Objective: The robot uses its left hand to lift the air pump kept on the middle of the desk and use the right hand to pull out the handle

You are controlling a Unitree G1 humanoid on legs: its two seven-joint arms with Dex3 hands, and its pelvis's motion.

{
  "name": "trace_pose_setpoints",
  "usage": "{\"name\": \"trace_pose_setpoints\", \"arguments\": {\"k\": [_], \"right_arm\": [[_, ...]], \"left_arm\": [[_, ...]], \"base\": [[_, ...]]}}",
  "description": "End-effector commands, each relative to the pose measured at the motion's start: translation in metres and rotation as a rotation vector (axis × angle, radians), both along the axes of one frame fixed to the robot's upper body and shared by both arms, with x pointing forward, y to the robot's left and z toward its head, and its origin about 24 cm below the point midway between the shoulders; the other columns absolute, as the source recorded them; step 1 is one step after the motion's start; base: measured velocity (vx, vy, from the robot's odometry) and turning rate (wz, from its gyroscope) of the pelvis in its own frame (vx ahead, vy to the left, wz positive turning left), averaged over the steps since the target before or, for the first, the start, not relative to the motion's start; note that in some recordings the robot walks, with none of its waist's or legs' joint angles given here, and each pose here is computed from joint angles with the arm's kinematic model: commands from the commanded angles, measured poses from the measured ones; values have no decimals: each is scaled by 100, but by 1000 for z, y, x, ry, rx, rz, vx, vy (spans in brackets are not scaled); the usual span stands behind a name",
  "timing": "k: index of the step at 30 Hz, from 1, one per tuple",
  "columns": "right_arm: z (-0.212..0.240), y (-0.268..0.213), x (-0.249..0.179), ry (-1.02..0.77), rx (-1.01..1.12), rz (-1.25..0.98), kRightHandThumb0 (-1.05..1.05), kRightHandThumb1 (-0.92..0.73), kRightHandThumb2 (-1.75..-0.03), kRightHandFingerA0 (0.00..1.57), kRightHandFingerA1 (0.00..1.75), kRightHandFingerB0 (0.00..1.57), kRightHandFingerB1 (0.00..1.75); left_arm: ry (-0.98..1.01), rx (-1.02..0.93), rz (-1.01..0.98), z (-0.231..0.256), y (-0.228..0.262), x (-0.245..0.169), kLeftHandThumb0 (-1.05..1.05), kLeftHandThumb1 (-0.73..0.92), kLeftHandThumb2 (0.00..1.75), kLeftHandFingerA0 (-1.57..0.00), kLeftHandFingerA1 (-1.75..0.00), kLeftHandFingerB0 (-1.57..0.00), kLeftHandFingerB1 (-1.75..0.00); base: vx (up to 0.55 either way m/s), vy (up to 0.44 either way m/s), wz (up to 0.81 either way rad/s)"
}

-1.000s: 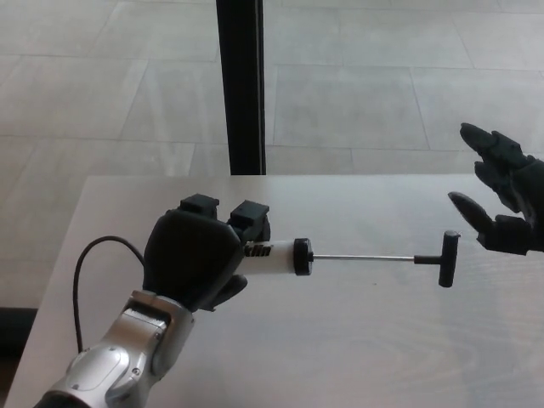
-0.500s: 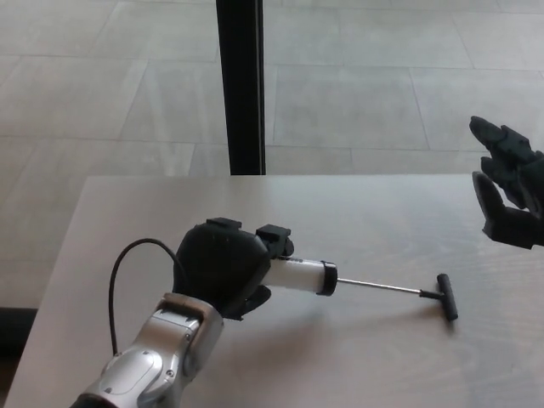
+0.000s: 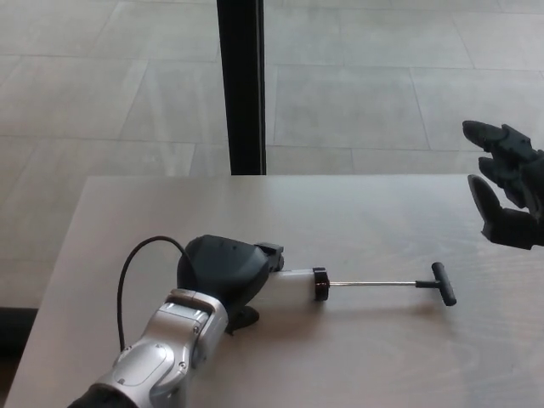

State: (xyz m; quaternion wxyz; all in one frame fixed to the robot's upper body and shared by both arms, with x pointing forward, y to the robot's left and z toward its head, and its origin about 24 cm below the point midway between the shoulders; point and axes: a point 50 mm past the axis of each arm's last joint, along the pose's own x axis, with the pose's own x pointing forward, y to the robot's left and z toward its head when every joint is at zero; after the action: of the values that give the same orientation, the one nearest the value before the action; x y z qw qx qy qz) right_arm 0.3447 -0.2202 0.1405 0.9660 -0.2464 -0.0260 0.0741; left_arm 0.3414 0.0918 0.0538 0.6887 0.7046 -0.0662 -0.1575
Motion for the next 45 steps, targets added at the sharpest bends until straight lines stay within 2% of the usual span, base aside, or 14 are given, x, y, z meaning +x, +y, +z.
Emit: {"name": "trace_pose_setpoints", "arguments": {"k": [1, 4, 6, 7, 9, 10, 12, 24, 31, 32, 42, 43, 44, 45], "right_arm": [[13, -18, 5, -41, 170, -162, -79, -68, -107, 0, 30, 9, 38], [13, -19, 5, -41, 168, -164, -85, -72, -107, 0, 26, 2, 33], [13, -21, 4, -44, 169, -159, -84, -71, -109, 1, 32, 9, 38], [13, -22, 4, -46, 166, -163, -81, -89, -67, 1, 40, 10, 34], [14, -23, 4, -48, 166, -165, -81, -89, -67, 1, 40, 10, 34], [15, -28, 3, -43, 167, -169, -91, -75, -112, 3, 27, 6, 30], [17, -32, 3, -42, 165, -174, -88, -76, -112, 3, 28, 7, 28], [34, -98, -19, -52, 150, -264, -105, -81, -120, 0, 7, 0, 0], [58, -181, -57, -94, 173, -483, -105, -79, -116, 0, 7, 0, 0], [68, -207, -74, -108, 162, -587, -105, -80, -116, 0, 7, 0, 2], [75, -303, -197, -198, 254, -1114, -105, -74, -116, 0, 16, 9, 11], [72, -306, -206, -206, 263, -1136, -93, -86, -70, 0, 9, 0, 27], [69, -309, -214, -213, 267, -1154, -97, -76, -113, 0, 19, 8, 10], [61, -315, -234, -212, 261, -1228, -93, -75, -114, 0, 29, 8, 14]], "left_arm": [[457, 260, 285, -6, 40, 9, -46, 52, 56, -49, -80, -56, -54], [400, 278, 255, -2, 39, 6, -61, 39, 78, -28, -70, -18, -49], [385, 135, 232, 7, 44, 8, -75, 43, 84, 0, -25, -10, -17], [393, 12, 204, 16, 48, 10, -81, 46, 83, 0, -12, -1, -4], [399, -83, 188, 23, 51, 11, -81, 46, 83, 0, -12, -1, -4], [376, -541, 116, 48, 68, 16, -88, 52, 88, 0, -10, 0, 0], [357, -677, 119, 64, 75, 19, -85, 64, 62, 0, 0, 0, -1], [58, -1245, 134, 165, 191, 5, -102, 68, 66, 0, 0, 0, 0], [-89, -1433, 349, 155, 276, -49, -99, 80, 64, 0, 0, 0, 0], [-129, -1454, 505, 141, 302, -71, -105, 76, 112, 0, -12, 0, 0], [-357, -1645, 1102, 55, 393, -217, -79, 71, 104, 0, -23, -2, -19], [-376, -1649, 1130, 48, 395, -228, -80, 71, 105, 0, -24, -2, -20], [-399, -1663, 1159, 43, 397, -238, -79, 69, 104, -2, -29, -5, -23], [-531, -1752, 1256, 27, 401, -259, -72, 65, 96, -4, -42, -7, -32]], "base": [[0, 0, 0], [0, 0, 0], [0, 0, 0], [0, 0, 0], [0, 0, 0], [0, 0, 0], [0, 0, 0], [0, 0, 0], [0, 0, 0], [0, 0, 0], [0, 0, 0], [0, 0, 0], [0, 0, 0], [0, 0, 0]]}}
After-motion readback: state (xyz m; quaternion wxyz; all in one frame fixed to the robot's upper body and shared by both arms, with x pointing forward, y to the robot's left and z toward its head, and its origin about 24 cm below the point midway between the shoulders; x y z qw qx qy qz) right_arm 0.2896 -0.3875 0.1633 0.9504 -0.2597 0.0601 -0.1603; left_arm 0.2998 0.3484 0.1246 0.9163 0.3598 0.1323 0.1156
